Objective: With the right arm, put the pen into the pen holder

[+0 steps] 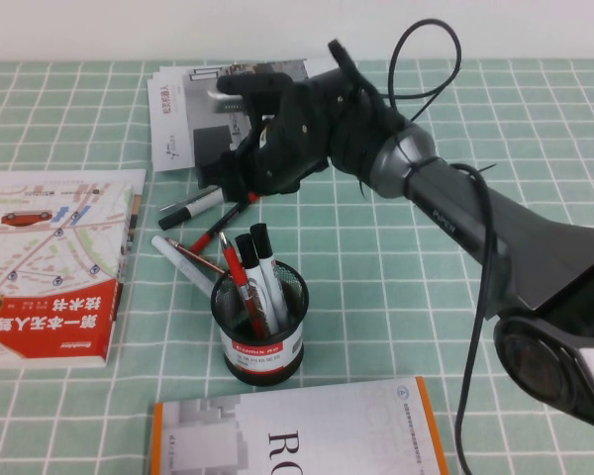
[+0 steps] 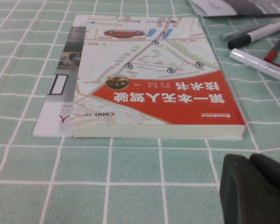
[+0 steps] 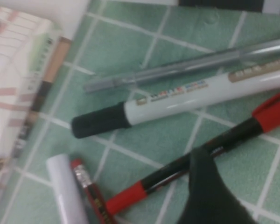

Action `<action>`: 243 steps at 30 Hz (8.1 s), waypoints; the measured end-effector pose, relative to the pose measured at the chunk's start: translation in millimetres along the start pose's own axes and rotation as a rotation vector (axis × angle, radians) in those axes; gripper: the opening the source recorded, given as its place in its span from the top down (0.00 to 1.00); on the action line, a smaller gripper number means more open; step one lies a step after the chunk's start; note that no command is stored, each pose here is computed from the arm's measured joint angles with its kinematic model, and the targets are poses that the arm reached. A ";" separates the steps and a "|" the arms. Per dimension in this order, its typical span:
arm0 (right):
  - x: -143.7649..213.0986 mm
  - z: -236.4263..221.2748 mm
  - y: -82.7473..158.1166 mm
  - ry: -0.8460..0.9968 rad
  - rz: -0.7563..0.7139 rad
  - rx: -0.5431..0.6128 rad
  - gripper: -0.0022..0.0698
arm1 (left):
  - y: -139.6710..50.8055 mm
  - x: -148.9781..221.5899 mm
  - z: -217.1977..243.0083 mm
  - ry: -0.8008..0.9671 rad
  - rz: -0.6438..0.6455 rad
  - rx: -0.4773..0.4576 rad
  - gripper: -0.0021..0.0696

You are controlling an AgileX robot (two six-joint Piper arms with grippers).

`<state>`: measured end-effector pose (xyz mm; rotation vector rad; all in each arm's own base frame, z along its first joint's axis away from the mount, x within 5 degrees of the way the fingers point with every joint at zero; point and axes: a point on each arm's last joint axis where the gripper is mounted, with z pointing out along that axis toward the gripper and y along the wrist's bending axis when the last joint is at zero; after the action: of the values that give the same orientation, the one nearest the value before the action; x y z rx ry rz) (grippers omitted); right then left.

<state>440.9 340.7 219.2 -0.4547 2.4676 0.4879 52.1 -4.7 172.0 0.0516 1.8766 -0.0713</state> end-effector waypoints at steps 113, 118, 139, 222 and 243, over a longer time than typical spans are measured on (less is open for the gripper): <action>101.2 -257.8 -37.8 -0.445 -0.115 -0.013 0.89 | 0.0 0.0 0.0 0.000 0.000 0.000 0.98; 128.4 -244.5 -32.1 -0.671 -0.203 -0.075 0.89 | 0.0 0.0 0.0 0.000 0.000 0.000 0.98; 175.4 -168.2 -2.1 -1.028 -0.404 -0.460 0.89 | 0.0 0.0 0.0 0.000 0.000 0.000 0.98; 276.0 -306.7 -59.1 -0.560 -0.242 -0.106 1.00 | 0.0 0.0 0.0 0.000 0.000 0.000 0.98; 364.2 -314.1 -130.0 -0.868 -0.108 0.312 1.00 | 0.0 0.0 0.0 0.000 0.000 0.000 0.98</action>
<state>65.1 13.7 211.8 -0.1809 1.6256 0.1808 52.1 -4.7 172.0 0.0516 1.8766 -0.0713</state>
